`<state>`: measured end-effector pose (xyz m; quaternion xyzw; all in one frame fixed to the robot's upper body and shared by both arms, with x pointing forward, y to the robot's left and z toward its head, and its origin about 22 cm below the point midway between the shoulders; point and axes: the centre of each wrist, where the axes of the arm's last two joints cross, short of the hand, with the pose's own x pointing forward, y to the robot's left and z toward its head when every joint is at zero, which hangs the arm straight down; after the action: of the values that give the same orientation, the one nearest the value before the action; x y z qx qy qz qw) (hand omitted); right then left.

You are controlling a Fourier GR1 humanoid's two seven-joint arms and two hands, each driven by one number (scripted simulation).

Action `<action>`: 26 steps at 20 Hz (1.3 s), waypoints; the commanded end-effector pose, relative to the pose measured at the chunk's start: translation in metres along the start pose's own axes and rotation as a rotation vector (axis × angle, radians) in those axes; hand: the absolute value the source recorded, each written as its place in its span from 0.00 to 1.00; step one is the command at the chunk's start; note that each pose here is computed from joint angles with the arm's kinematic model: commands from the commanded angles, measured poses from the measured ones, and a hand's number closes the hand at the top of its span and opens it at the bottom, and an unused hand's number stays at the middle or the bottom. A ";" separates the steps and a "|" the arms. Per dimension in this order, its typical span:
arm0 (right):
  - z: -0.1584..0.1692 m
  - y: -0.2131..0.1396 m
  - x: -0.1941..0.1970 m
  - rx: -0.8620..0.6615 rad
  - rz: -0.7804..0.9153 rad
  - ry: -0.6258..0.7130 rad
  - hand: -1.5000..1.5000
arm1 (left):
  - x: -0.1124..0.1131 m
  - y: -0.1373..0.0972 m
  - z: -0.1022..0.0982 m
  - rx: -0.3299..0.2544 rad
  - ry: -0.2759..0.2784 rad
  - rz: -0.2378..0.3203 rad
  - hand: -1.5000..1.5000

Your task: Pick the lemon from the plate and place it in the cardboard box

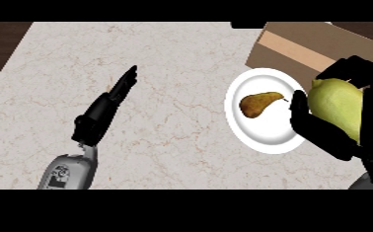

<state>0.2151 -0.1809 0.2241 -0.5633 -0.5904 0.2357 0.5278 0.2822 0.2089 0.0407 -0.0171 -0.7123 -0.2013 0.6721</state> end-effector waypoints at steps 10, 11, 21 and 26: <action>-0.096 -0.006 -0.032 -0.042 -0.049 0.087 1.00 | 0.012 -0.001 -0.015 0.000 0.001 -0.007 0.50; -0.104 0.001 -0.034 -0.055 -0.068 0.095 1.00 | -0.001 -0.006 -0.004 -0.009 0.004 0.000 0.50; -0.165 0.023 -0.046 -0.071 0.024 0.145 1.00 | 0.014 -0.001 -0.005 0.000 -0.006 -0.014 0.50; -0.186 0.040 -0.074 -0.006 0.082 0.155 1.00 | 0.011 0.009 -0.014 -0.004 0.003 0.007 0.50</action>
<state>0.3667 -0.2825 0.2306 -0.6020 -0.5428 0.1956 0.5519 0.2923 0.2062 0.0446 -0.0177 -0.7121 -0.2010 0.6724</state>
